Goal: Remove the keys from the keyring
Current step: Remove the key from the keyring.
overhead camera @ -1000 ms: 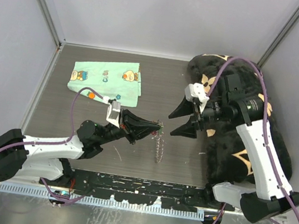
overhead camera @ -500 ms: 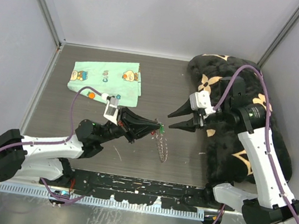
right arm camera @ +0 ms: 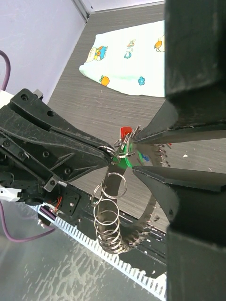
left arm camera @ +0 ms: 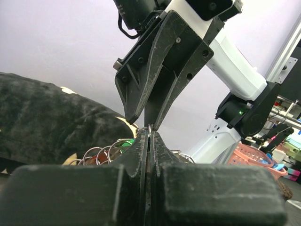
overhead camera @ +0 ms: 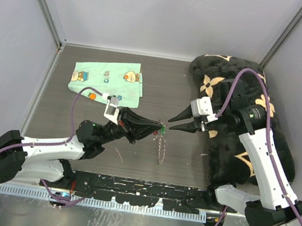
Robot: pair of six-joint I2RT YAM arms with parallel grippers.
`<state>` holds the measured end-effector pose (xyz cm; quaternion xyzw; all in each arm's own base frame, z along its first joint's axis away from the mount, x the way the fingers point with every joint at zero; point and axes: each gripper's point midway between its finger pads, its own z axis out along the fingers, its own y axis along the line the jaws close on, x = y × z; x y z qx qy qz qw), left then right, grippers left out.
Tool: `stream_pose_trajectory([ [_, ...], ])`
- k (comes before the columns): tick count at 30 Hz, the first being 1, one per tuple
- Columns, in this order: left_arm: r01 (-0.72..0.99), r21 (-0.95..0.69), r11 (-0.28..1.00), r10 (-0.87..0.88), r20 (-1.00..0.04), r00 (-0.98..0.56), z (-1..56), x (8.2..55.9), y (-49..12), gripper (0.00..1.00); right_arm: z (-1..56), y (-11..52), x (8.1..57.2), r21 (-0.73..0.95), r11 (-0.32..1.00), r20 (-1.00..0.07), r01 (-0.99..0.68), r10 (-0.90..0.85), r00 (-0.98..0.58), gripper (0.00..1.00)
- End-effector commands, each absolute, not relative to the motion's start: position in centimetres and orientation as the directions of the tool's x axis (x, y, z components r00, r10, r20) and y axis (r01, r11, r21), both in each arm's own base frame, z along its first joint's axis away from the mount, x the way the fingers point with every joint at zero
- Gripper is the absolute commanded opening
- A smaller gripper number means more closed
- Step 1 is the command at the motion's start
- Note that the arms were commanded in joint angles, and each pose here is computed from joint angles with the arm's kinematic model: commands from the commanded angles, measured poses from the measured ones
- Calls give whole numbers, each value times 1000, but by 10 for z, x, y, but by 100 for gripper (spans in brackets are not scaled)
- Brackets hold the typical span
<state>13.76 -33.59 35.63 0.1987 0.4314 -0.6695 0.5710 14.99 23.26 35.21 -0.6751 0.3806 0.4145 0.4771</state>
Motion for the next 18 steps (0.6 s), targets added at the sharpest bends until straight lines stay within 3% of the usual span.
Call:
stream_pose_trajectory([
  [1, 958, -286, -27, -711, -668, -220, 409, 131, -320, 0, 359, 237, 142, -364, -287, -913, -886, -76, 400, 31],
  [7, 955, -296, -35, -709, -666, -233, 409, 132, -323, 0, 359, 238, 140, -368, -294, -911, -882, -75, 405, 29],
  [18, 951, -308, -43, -718, -652, -243, 410, 134, -323, 0, 360, 237, 139, -386, -292, -901, -875, -84, 425, 16],
])
